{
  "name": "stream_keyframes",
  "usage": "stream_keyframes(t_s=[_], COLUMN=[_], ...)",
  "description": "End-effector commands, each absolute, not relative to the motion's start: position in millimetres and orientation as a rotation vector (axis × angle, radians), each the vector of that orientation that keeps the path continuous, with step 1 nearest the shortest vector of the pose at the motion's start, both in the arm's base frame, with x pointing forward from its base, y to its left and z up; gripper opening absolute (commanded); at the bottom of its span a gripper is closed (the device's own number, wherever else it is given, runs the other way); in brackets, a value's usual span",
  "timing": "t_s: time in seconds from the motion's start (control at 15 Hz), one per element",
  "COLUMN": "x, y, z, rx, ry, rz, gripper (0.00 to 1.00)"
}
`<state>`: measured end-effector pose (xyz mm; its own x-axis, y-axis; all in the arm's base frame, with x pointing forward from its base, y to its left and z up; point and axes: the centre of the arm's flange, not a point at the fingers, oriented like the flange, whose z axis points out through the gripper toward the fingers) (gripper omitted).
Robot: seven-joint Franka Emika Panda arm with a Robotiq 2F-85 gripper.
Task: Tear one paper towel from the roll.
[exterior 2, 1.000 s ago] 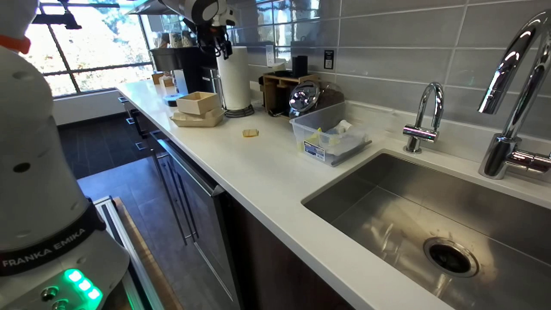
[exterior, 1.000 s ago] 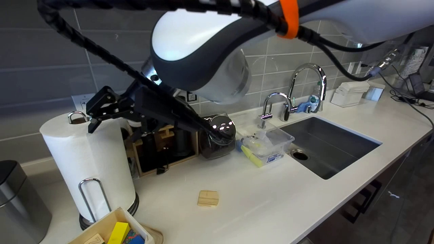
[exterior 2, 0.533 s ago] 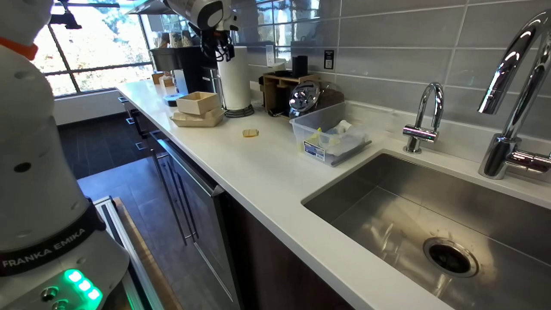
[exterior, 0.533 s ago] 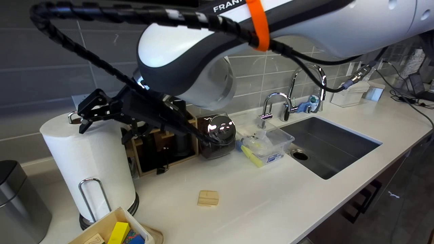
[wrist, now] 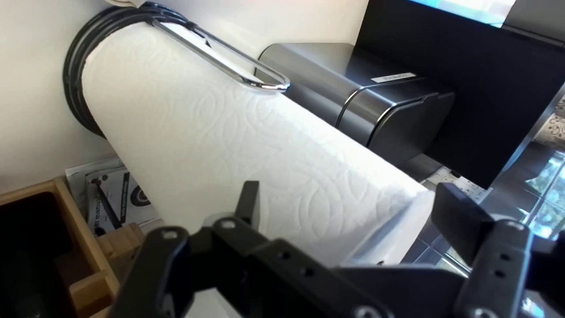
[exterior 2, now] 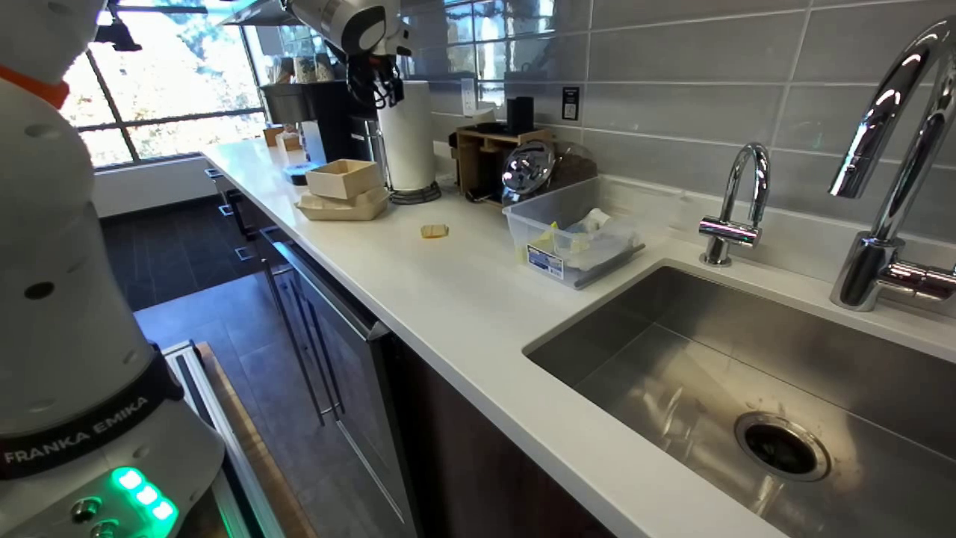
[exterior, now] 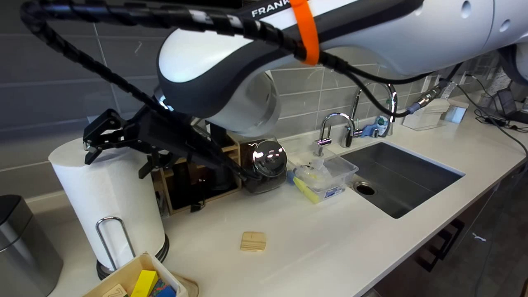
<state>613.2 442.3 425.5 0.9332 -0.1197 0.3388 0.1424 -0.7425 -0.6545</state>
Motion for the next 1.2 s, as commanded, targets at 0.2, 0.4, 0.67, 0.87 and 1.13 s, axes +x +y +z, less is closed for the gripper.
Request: stream_keyframes(t_s=[0.2,0.4,0.67,0.87,1.13], x=[608,610,609,604,595], y=[436,434,433,433,433], z=[421,420,422,425,425], rx=[-2.353,-2.358,-2.354,-2.346,-2.336], ry=[-0.013,-0.007,-0.007,-0.014,-0.024], rz=[-0.452,-0.45,-0.453,-0.453,-0.435], gripper=[0.74,0.78,0.84,0.85,0.82])
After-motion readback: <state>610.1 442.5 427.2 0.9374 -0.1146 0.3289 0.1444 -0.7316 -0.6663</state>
